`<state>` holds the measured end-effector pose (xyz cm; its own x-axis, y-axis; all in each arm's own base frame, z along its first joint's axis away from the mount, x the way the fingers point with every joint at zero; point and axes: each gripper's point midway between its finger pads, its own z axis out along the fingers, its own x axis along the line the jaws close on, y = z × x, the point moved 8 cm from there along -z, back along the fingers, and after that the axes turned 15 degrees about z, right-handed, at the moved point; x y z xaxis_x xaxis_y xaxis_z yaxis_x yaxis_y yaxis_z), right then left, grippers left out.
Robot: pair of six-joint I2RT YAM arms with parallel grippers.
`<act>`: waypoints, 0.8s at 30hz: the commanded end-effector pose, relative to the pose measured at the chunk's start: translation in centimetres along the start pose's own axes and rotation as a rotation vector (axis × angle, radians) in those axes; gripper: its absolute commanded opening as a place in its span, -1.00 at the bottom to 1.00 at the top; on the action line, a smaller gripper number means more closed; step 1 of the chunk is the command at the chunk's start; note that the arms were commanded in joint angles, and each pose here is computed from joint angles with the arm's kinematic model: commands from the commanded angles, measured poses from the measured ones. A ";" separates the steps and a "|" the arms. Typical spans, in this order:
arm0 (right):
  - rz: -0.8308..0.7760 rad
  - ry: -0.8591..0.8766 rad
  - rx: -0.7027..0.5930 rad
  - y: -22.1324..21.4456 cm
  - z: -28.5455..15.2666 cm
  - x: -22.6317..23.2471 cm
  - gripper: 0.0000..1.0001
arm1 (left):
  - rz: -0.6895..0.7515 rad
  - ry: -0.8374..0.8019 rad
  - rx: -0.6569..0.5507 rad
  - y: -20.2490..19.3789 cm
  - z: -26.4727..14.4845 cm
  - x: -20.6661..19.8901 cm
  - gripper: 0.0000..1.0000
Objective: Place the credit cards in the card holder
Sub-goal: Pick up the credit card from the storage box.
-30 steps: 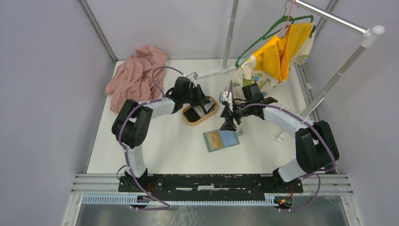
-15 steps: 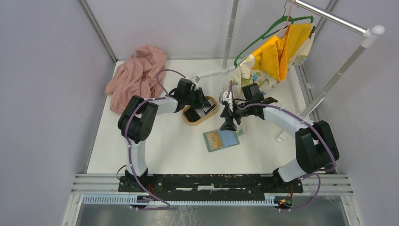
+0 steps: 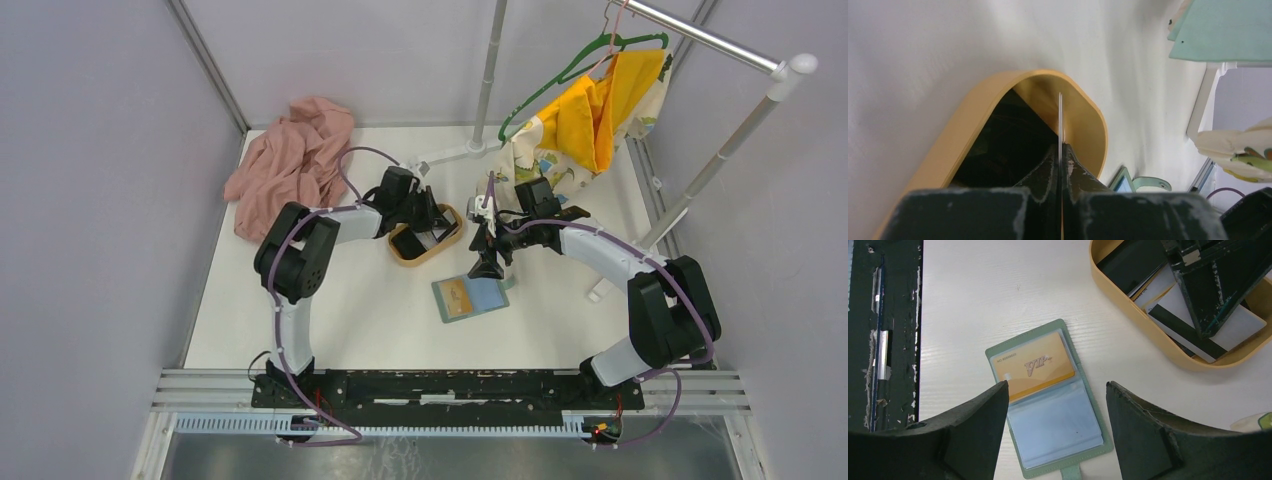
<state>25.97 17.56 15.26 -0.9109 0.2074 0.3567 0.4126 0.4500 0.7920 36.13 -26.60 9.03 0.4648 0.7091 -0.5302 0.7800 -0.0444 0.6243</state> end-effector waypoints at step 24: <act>-0.047 0.015 -0.042 1.6 -0.5 -0.2 0.54 | -0.062 -0.094 -0.116 1.3 -2.9 0.2 -0.47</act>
<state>25.95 17.45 15.31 -0.9082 0.2056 0.3645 0.4185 0.4461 0.7911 35.83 -24.06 10.54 0.4404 0.6708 -0.5967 0.7700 0.0595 0.6352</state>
